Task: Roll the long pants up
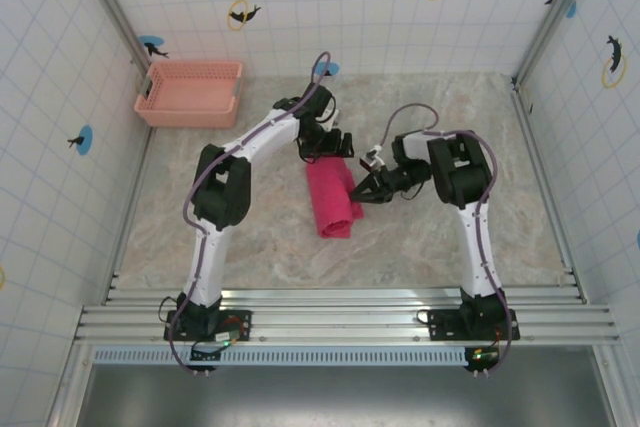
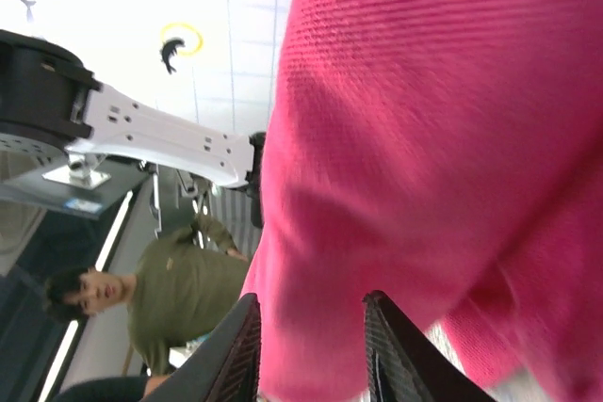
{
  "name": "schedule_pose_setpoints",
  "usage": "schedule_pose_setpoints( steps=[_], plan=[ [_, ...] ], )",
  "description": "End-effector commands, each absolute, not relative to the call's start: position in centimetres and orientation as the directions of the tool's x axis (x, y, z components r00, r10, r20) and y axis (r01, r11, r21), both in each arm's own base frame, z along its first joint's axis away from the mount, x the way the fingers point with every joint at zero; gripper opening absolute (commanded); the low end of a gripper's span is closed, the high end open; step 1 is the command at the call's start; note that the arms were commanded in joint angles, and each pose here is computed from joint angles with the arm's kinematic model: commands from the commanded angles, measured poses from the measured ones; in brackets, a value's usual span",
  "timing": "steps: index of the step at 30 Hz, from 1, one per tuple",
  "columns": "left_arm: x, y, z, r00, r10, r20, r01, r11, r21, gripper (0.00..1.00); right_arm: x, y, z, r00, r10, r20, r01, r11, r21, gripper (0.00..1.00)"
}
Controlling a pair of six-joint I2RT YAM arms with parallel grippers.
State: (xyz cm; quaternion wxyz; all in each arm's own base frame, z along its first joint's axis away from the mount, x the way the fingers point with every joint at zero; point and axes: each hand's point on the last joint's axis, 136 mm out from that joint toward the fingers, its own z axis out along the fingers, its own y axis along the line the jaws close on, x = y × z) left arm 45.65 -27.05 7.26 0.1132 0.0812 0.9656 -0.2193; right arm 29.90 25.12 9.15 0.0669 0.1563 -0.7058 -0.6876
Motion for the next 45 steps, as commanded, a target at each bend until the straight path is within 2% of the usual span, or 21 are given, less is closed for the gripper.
schedule_pose_setpoints(
  steps=[1,6,14,15,16,17,18,19,20,22,24,27,29,30,32,34,36,37,40,43,45],
  plan=[
    [41.1,-25.6,1.8,-0.987,0.159,-0.024,0.158,0.929,-0.334,0.98,31.0,20.8,10.8,-0.984,-0.175,0.043,0.039,0.031,0.999,0.35],
    [40.1,-25.2,-0.2,-0.986,0.162,0.043,0.142,0.944,-0.299,0.98,31.4,17.4,14.9,-0.989,-0.118,-0.094,-0.099,0.043,0.994,0.33],
    [39.9,-24.7,0.5,-0.984,0.17,0.057,0.149,0.951,-0.271,0.98,30.5,16.7,21.7,-0.881,-0.275,-0.385,-0.432,0.138,0.891,0.31],
    [39.8,-24.4,0.6,-0.984,0.17,0.06,0.149,0.954,-0.26,0.98,31.0,16.4,21.8,-0.863,-0.3,-0.407,-0.474,0.196,0.859,0.96],
    [39.7,-24.3,0.7,-0.983,0.173,0.063,0.152,0.956,-0.251,0.98,32.3,15.8,20.4,-0.855,-0.327,-0.402,-0.505,0.353,0.787,0.98],
    [39.7,-24.2,0.9,-0.982,0.177,0.06,0.157,0.956,-0.248,0.97,34.3,13.8,17.9,-0.816,-0.408,-0.409,-0.576,0.634,0.516,0.98],
    [39.7,-24.0,1.0,-0.983,0.176,0.06,0.157,0.958,-0.241,0.98,35.8,11.5,18.1,-0.747,-0.5,-0.438,-0.626,0.752,0.209,0.98],
    [39.7,-23.9,1.2,-0.982,0.178,0.059,0.159,0.959,-0.236,0.98,37.3,9.5,19.2,-0.735,-0.482,-0.478,-0.576,0.815,0.065,0.98],
    [39.7,-23.9,1.3,-0.983,0.177,0.056,0.159,0.959,-0.236,0.98,39.1,7.6,20.7,-0.753,-0.368,-0.546,-0.455,0.89,0.029,0.98],
    [39.8,-24.0,1.3,-0.984,0.17,0.054,0.153,0.959,-0.237,0.98,39.6,7.6,22.3,-0.755,-0.279,-0.593,-0.437,0.889,0.137,0.98],
    [39.8,-24.0,1.3,-0.985,0.164,0.059,0.146,0.96,-0.237,0.97,39.3,5.9,21.5,-0.82,-0.338,-0.462,-0.356,0.933,-0.051,0.98],
    [39.6,-23.7,1.3,-0.985,0.161,0.062,0.144,0.965,-0.22,0.98,37.6,6.3,21.4,-0.805,-0.545,-0.235,-0.418,0.801,-0.428,0.98],
    [39.5,-23.4,1.2,-0.985,0.157,0.065,0.141,0.968,-0.209,0.97,36.7,8.1,22.6,-0.737,-0.648,-0.191,-0.397,0.644,-0.654,0.98],
    [39.4,-23.3,1.2,-0.986,0.153,0.072,0.136,0.97,-0.2,0.98,35.7,10.0,22.7,-0.696,-0.678,-0.234,-0.389,0.631,-0.672,0.98],
    [39.4,-22.8,1.2,-0.986,0.147,0.082,0.13,0.975,-0.182,0.98,33.3,14.2,21.2,-0.651,-0.664,-0.368,-0.467,0.732,-0.496,0.98],
    [39.1,-22.2,1.2,-0.985,0.141,0.101,0.125,0.981,-0.15,0.97,31.5,17.4,19.7,-0.703,-0.512,-0.493,-0.499,0.85,-0.171,0.98],
    [39.0,-21.8,1.4,-0.983,0.144,0.112,0.129,0.983,-0.129,0.98,30.3,20.2,19.3,-0.752,-0.343,-0.563,-0.478,0.871,0.108,0.98],
    [38.8,-21.7,1.3,-0.982,0.147,0.121,0.132,0.984,-0.122,0.97,30.0,21.2,19.5,-0.759,-0.297,-0.58,-0.471,0.865,0.174,0.98],
    [38.7,-21.6,1.4,-0.98,0.152,0.124,0.138,0.983,-0.117,0.97,29.0,23.5,18.6,-0.818,-0.199,-0.539,-0.42,0.847,0.325,0.98],
    [38.7,-21.8,1.3,-0.981,0.15,0.122,0.134,0.983,-0.127,0.98,27.7,26.3,17.2,-0.874,-0.212,-0.437,-0.421,0.778,0.466,0.98],
    [38.6,-21.9,1.2,-0.98,0.15,0.128,0.133,0.982,-0.134,0.98,27.2,28.0,17.1,-0.869,-0.242,-0.432,-0.448,0.754,0.481,0.98]
  ],
)
